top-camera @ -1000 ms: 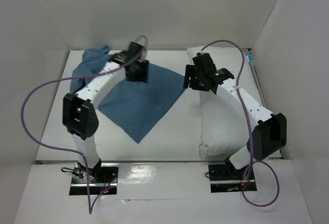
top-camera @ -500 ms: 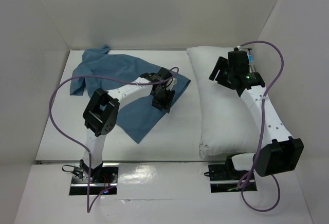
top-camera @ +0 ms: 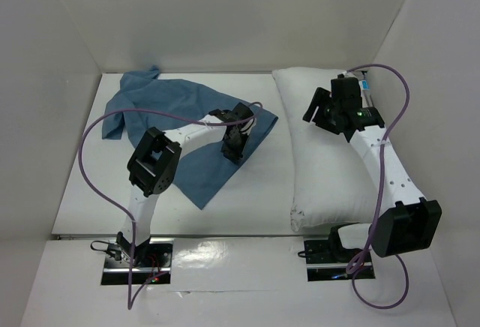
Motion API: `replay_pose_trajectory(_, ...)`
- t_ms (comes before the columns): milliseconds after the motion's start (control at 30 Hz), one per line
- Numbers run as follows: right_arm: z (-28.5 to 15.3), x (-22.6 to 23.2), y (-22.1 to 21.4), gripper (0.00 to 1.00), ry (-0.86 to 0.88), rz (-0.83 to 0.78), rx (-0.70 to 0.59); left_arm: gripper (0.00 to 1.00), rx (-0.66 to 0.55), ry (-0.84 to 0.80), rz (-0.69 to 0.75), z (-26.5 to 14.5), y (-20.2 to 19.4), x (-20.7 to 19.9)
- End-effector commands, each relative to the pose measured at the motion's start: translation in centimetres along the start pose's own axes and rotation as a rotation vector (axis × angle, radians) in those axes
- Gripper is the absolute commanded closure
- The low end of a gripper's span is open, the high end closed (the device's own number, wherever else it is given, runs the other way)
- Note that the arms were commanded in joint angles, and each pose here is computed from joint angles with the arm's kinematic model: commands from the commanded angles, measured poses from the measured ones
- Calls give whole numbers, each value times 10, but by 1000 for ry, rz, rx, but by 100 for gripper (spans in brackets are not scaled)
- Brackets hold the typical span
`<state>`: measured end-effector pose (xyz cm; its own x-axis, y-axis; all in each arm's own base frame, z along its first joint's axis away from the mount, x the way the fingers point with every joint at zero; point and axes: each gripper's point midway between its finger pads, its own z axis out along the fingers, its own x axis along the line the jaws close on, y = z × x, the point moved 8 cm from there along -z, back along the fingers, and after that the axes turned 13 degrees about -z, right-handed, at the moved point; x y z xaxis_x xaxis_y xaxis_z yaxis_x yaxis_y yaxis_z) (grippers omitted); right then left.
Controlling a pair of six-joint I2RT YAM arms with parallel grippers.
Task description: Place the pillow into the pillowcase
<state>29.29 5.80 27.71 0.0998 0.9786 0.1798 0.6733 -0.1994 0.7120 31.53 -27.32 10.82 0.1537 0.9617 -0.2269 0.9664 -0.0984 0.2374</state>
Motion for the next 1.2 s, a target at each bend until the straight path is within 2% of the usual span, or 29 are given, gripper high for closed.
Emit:
replay_pose_trajectory(0,-1,-1,1,27,9,-8,1,74,-22,5,6,-1,5,-3)
replay_pose_trajectory(33,-1,-1,1,27,9,-8,1,74,-22,5,6,-1,5,-3)
replay_pose_trajectory(100,-1,-1,1,27,9,-8,1,63,-22,5,6,-1,5,-3)
replay_pose_trajectory(133,-1,-1,1,27,9,-8,1,61,-22,5,6,-1,5,-3)
replay_pose_trajectory(500,2,0,1,27,18,-8,4,58,3,27,22,12,1,-2)
replay_pose_trajectory(600,2,0,1,27,18,-8,4,64,-2,35,22,12,1,-1)
replay_pose_trajectory(733,2,-1,1,27,18,-17,4,85,-12,40,22,3,5,-3)
replay_pose_trajectory(900,2,-1,1,27,18,-17,4,100,-34,37,32,-8,11,-7)
replay_pose_trajectory(1167,-1,-4,5,27,1,-31,-1,100,-72,-8,45,-54,27,-17)
